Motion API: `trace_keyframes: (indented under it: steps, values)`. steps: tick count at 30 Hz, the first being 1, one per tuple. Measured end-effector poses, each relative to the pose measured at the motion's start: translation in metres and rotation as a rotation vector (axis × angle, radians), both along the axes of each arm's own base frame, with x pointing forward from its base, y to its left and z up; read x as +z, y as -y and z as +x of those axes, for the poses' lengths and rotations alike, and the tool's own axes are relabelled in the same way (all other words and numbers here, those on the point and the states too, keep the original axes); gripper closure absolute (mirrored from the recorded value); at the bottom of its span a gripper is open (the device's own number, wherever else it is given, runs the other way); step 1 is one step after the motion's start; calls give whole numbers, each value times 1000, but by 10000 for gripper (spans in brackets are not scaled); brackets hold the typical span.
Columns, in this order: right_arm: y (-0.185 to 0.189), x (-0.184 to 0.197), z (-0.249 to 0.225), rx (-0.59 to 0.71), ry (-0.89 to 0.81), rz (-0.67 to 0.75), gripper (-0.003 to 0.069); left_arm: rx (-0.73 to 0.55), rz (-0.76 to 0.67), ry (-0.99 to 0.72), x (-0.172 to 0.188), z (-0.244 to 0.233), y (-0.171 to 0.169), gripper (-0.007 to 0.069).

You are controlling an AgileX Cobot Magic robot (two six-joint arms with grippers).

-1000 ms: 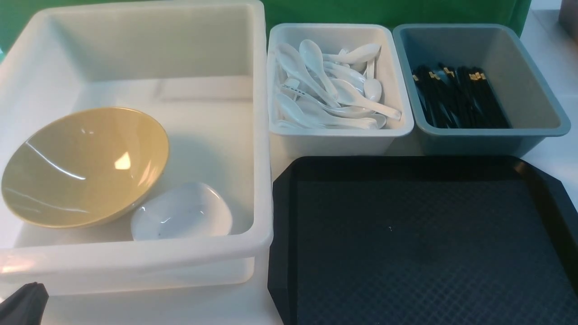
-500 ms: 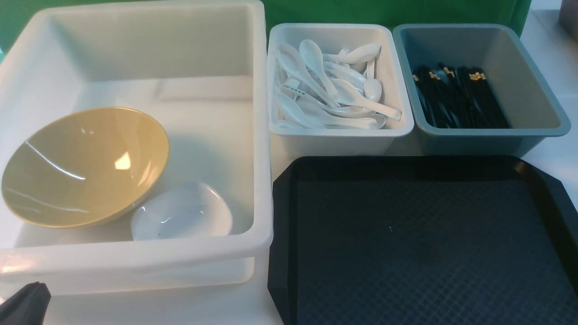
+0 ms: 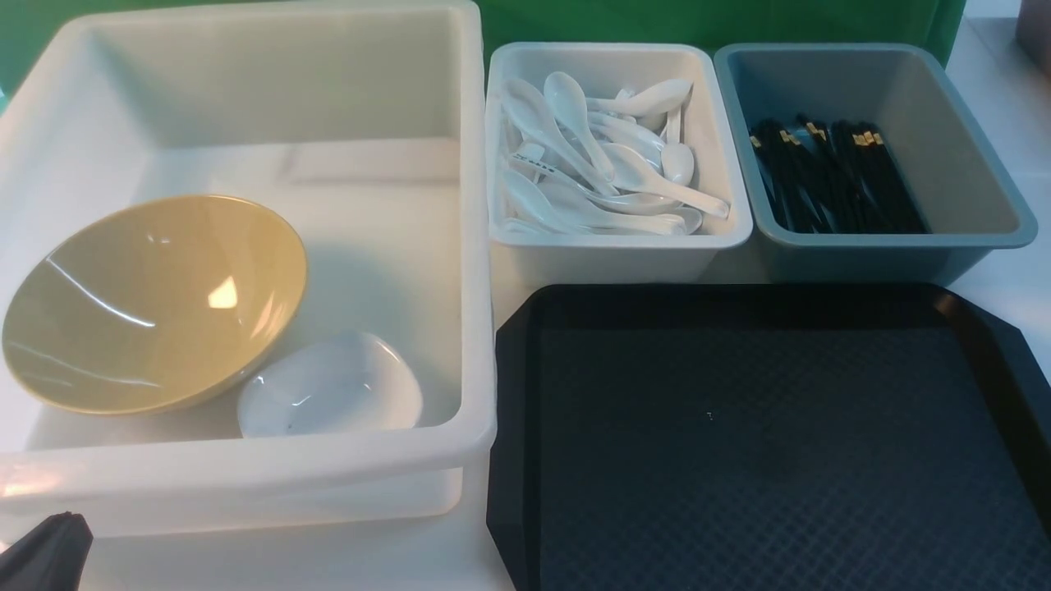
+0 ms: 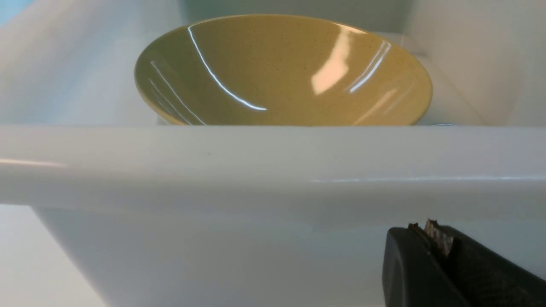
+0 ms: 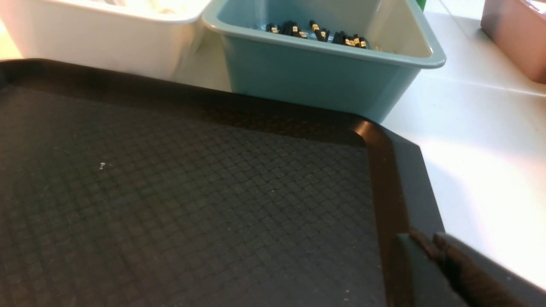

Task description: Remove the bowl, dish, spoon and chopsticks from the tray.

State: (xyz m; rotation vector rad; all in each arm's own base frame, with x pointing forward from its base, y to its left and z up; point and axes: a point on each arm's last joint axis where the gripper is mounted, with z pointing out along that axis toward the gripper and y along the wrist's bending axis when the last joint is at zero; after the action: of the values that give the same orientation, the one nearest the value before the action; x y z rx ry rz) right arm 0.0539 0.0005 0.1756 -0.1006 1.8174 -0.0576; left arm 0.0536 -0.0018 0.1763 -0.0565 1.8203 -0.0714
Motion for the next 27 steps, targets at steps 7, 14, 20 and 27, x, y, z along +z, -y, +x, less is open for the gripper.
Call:
trace_keyframes:
  steps: [7,14,20,27]
  values:
    - [0,0,0,0,0,0,561,1,-2,0,0,0,0,634]
    - [0,0,0,-1,0,0,558,1,-2,0,0,0,0,634]
    - [0,0,0,-1,0,0,548,1,-2,0,0,0,0,634]
    - [0,0,0,-1,0,0,543,1,-2,0,0,0,0,634]
